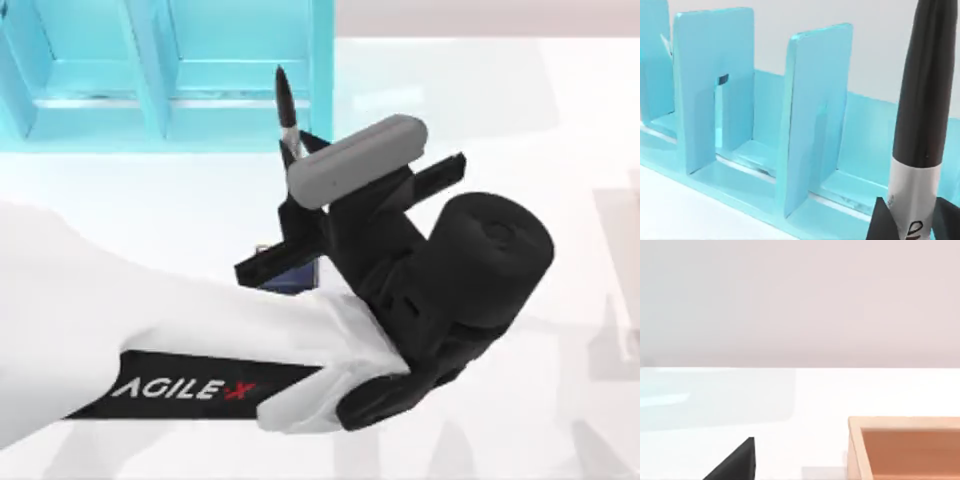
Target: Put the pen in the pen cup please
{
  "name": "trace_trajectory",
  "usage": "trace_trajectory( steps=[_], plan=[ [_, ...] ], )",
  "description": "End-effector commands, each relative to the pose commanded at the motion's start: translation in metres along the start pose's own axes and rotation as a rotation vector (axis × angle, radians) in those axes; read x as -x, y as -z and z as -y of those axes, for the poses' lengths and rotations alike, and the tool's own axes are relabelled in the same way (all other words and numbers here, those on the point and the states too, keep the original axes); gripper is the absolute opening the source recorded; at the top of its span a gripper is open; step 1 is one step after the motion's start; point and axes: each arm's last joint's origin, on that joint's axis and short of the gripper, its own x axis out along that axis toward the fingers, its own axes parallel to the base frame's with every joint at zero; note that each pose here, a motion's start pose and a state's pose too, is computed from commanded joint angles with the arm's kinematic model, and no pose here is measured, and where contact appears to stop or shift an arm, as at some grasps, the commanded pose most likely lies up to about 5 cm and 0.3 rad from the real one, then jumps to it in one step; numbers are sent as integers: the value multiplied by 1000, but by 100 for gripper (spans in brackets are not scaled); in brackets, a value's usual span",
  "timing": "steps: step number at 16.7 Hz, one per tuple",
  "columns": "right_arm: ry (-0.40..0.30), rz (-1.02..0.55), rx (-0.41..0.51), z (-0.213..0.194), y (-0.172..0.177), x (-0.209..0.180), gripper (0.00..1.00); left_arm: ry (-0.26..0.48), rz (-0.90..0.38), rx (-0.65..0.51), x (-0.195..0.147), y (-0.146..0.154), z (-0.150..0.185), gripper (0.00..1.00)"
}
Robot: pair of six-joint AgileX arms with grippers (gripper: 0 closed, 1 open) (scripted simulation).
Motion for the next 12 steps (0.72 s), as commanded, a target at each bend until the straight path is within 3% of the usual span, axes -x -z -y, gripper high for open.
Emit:
trace_trajectory(
  steps=[5, 6, 9, 12],
  plan=[
    [0, 0, 0, 0, 0, 0, 100, -2, 4, 2, 4, 1, 0, 0],
    [0, 0, 0, 0, 0, 0, 100, 38, -21, 142, 1, 10, 16, 0],
    [0, 0, 0, 0, 0, 0, 100, 27, -17, 133, 0, 6, 13, 0],
    [0, 0, 0, 0, 0, 0, 100, 14, -8, 55, 0, 7, 8, 0]
  ],
)
